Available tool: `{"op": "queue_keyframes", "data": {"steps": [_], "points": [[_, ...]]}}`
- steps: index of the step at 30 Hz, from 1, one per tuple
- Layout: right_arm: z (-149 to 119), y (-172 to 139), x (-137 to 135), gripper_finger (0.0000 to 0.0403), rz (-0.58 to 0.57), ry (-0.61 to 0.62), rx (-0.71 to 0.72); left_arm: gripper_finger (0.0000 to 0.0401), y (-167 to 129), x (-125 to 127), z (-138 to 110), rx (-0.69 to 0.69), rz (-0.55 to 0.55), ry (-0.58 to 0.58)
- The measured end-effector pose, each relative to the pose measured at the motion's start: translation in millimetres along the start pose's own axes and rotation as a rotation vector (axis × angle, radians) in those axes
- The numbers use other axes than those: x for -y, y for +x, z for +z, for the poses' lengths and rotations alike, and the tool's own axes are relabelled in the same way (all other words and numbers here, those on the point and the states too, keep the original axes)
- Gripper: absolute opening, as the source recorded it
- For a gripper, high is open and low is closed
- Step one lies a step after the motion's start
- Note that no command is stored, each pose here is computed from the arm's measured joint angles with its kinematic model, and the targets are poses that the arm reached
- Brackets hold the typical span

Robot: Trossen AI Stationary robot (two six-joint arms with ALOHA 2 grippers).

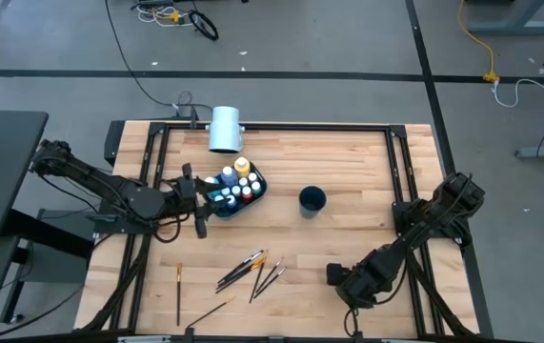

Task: Pick & Place Paint Supplies
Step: Put the silver paint brush into the blue cup

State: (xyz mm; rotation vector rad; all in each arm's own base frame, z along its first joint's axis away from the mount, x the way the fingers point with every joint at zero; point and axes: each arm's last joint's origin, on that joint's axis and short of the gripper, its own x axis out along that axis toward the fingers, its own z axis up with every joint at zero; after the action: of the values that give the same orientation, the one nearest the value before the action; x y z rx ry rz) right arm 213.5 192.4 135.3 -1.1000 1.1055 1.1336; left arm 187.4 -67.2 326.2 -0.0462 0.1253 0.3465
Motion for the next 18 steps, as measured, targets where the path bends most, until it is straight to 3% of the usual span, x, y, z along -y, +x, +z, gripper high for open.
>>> {"op": "queue_keyframes", "data": {"steps": [10,15,18], "points": [[-1,1,1,0.0014,-0.008,0.01,-0.006,0.0171,9,8,-8,-0.037,-0.01,0.025],[-2,-2,1,0.0022,-0.044,0.011,-0.027,0.0171,16,14,-15,-0.063,-0.005,0.011],[-5,-9,2,0.0022,-0.123,0.014,-0.079,0.0171,20,18,-20,-0.084,-0.005,-0.018]]}}
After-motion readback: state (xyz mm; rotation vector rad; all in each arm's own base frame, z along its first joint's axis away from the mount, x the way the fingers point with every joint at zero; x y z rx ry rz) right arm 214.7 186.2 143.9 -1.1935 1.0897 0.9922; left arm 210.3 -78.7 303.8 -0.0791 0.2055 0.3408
